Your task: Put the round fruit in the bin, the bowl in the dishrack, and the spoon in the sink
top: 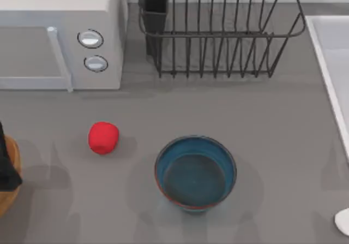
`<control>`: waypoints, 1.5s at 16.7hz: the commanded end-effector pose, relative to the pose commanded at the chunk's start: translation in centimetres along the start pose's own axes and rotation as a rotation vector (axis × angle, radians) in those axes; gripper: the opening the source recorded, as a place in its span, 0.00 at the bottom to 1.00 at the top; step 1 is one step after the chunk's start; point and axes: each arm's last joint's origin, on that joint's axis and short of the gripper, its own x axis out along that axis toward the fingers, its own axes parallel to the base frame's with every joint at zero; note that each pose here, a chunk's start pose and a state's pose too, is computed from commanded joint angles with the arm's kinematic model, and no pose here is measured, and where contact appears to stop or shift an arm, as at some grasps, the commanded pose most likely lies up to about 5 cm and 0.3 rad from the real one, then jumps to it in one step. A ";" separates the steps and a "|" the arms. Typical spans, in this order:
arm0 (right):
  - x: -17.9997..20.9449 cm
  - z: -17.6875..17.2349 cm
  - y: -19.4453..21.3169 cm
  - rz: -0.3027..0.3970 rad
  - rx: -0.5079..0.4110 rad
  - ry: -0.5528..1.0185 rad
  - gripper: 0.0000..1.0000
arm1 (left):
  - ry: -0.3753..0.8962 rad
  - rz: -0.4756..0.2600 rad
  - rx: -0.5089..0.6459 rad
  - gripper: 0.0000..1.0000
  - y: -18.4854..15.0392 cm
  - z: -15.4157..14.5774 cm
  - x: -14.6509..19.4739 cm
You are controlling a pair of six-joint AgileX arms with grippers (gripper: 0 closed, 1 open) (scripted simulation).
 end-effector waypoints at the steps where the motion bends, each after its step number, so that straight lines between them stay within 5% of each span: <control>1: 0.0 0.0 0.0 0.000 0.000 0.000 1.00 | 0.000 0.000 0.000 1.00 0.0 0.0 0.0; 8: 0.0 0.0 0.0 0.000 0.000 0.000 1.00 | 0.201 -0.128 0.036 1.00 -1.3 1.9 0.7; 16: 0.0 0.0 0.0 0.000 0.000 0.000 1.00 | 0.977 -0.348 0.192 1.00 -6.7 3.1 7.5; 21: 0.0 0.0 0.0 0.000 0.000 0.000 1.00 | 1.456 -0.324 0.272 1.00 -11.1 0.0 13.5; 25: 0.0 0.0 0.0 0.000 0.000 0.000 1.00 | 1.608 -0.230 0.239 1.00 -13.5 -0.8 18.1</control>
